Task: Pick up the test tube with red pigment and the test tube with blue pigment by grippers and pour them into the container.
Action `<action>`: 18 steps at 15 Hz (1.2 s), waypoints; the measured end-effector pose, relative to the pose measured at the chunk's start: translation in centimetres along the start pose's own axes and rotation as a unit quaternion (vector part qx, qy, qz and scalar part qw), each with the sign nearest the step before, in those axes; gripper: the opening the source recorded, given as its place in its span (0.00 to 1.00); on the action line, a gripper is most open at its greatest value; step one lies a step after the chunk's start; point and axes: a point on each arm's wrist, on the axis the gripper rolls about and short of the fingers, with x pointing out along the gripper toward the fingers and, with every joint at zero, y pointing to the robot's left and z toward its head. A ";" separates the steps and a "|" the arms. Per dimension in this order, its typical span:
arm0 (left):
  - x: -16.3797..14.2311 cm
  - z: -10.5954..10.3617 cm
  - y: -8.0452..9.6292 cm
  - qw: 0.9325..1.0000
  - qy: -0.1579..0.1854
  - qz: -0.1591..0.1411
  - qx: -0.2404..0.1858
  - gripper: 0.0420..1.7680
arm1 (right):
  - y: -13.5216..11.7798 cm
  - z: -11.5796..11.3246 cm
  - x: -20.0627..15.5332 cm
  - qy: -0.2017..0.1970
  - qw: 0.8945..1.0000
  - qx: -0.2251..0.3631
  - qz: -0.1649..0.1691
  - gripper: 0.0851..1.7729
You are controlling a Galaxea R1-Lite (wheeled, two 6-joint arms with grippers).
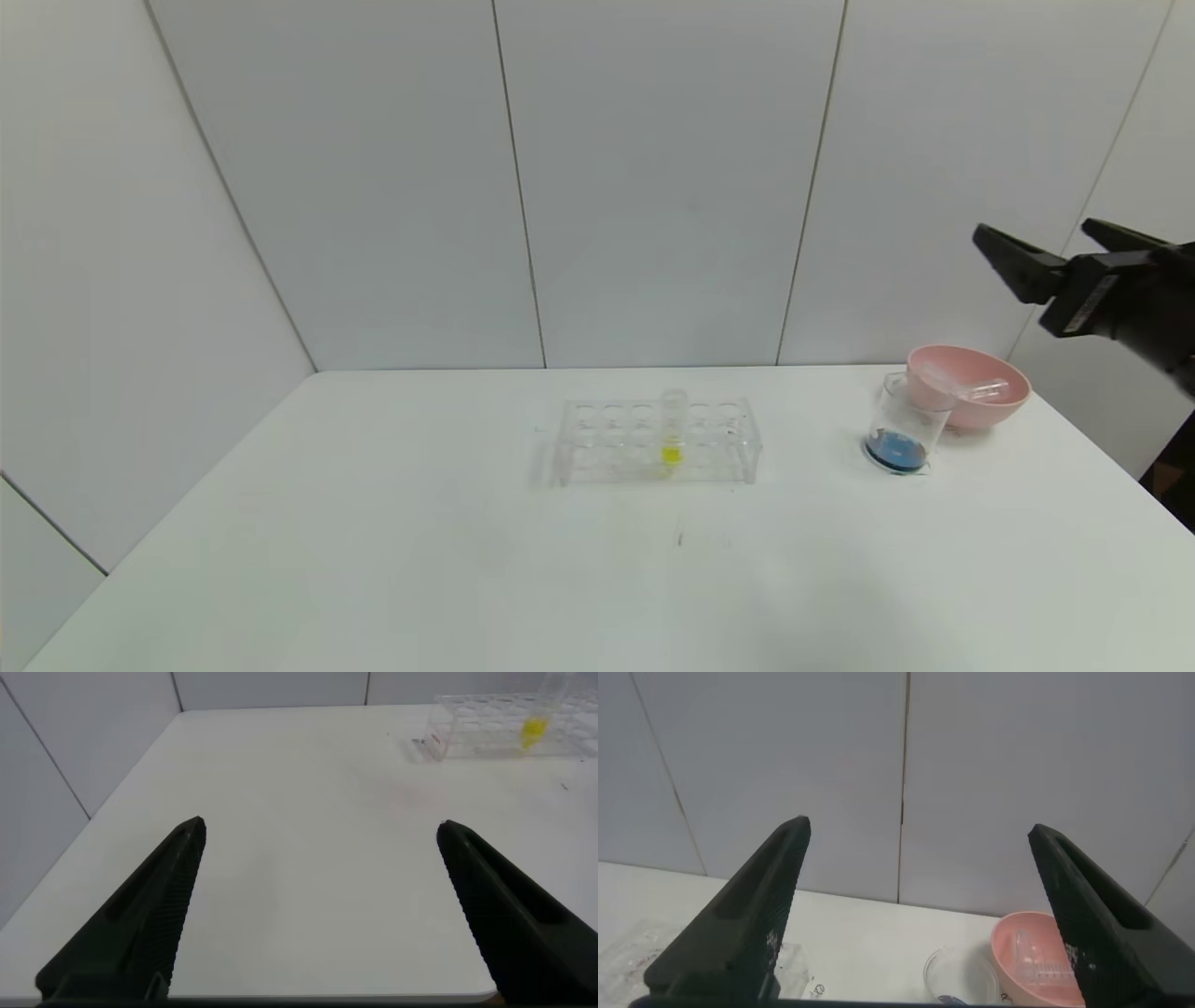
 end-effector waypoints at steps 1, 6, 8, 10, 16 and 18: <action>0.0 0.0 0.0 1.000 0.000 0.000 0.000 1.00 | -0.1 1.1 -1.7 -0.017 1.000 0.000 -0.002 0.94; 0.0 0.0 0.0 1.000 0.000 0.000 0.000 1.00 | -0.6 4.8 -11.4 -0.059 0.998 -0.023 -0.025 0.95; 0.0 0.0 0.0 1.000 0.000 0.000 0.000 1.00 | -0.8 5.5 -15.6 -0.057 0.997 -0.036 -0.046 0.96; 0.0 0.0 0.0 1.000 0.000 0.000 0.000 1.00 | -0.9 6.3 -19.6 -0.072 0.995 -0.044 -0.061 0.96; 0.0 0.0 0.0 1.000 0.000 0.000 0.000 1.00 | -0.3 5.9 -27.5 -0.154 0.982 -0.070 -0.084 0.96; 0.0 0.0 0.0 1.000 0.000 0.000 0.000 1.00 | 0.0 4.7 -29.4 -0.180 0.979 -0.074 -0.063 0.96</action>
